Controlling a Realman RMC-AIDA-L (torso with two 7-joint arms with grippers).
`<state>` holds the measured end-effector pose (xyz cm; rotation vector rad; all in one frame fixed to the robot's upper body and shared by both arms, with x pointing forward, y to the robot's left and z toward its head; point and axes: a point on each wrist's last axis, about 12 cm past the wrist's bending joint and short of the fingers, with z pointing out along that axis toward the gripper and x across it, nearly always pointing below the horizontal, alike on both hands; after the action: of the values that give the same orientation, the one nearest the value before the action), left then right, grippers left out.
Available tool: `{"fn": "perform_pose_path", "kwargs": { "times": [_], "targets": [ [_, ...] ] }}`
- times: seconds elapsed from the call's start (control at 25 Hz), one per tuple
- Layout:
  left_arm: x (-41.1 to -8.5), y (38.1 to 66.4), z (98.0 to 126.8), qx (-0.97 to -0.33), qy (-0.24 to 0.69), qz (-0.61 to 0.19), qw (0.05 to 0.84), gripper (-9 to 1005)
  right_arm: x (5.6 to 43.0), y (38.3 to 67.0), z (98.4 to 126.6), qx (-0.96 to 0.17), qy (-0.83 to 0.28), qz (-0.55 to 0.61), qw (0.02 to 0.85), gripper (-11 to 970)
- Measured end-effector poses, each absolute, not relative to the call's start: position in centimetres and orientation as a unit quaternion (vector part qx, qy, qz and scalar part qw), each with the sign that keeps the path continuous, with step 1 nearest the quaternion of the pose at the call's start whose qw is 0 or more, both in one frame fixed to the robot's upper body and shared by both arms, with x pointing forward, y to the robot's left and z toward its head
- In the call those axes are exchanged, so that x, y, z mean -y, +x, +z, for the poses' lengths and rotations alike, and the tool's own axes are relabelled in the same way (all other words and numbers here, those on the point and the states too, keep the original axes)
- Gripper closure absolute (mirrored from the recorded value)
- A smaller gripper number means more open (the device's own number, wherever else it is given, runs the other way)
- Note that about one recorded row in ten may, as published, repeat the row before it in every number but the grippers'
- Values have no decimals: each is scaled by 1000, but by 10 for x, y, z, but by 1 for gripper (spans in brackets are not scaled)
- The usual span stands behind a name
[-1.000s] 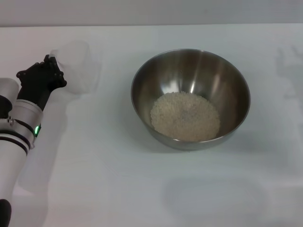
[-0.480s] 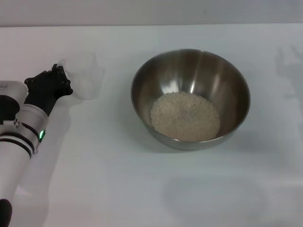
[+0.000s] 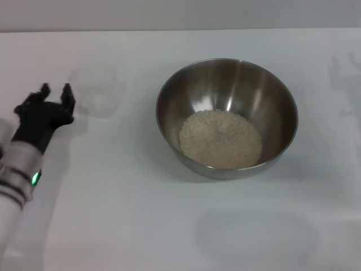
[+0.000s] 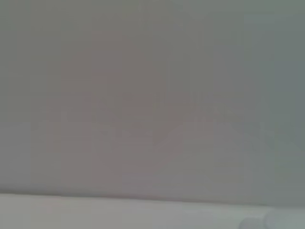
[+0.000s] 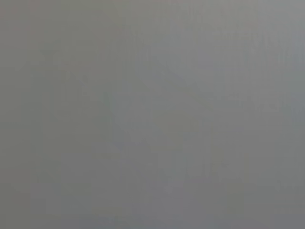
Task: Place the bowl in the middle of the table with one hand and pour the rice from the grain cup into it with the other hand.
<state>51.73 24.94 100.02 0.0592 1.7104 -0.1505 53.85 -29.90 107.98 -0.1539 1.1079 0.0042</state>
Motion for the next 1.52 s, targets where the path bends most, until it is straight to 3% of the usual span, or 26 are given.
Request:
{"fn": "perform_pose_path", "kwargs": {
  "times": [0.24,0.68,0.88,1.2,1.52],
  "targets": [
    [-262,484,1017,-666,-1,-101,739,514,300,535,1074,-537,-67,1,841,573],
    [-261,488,1034,-611,6,-102,785,233,298,528,1042,-631,-14,82,771,572],
    [-261,494,1037,-606,11,-100,789,235,302,525,1037,-642,-6,75,763,572],
    [-261,496,1039,-602,14,-101,792,239,302,527,1040,-638,-9,70,767,273],
    [-262,491,1037,-603,10,-102,791,242,298,534,1044,-632,-21,66,771,272]
  ]
}}
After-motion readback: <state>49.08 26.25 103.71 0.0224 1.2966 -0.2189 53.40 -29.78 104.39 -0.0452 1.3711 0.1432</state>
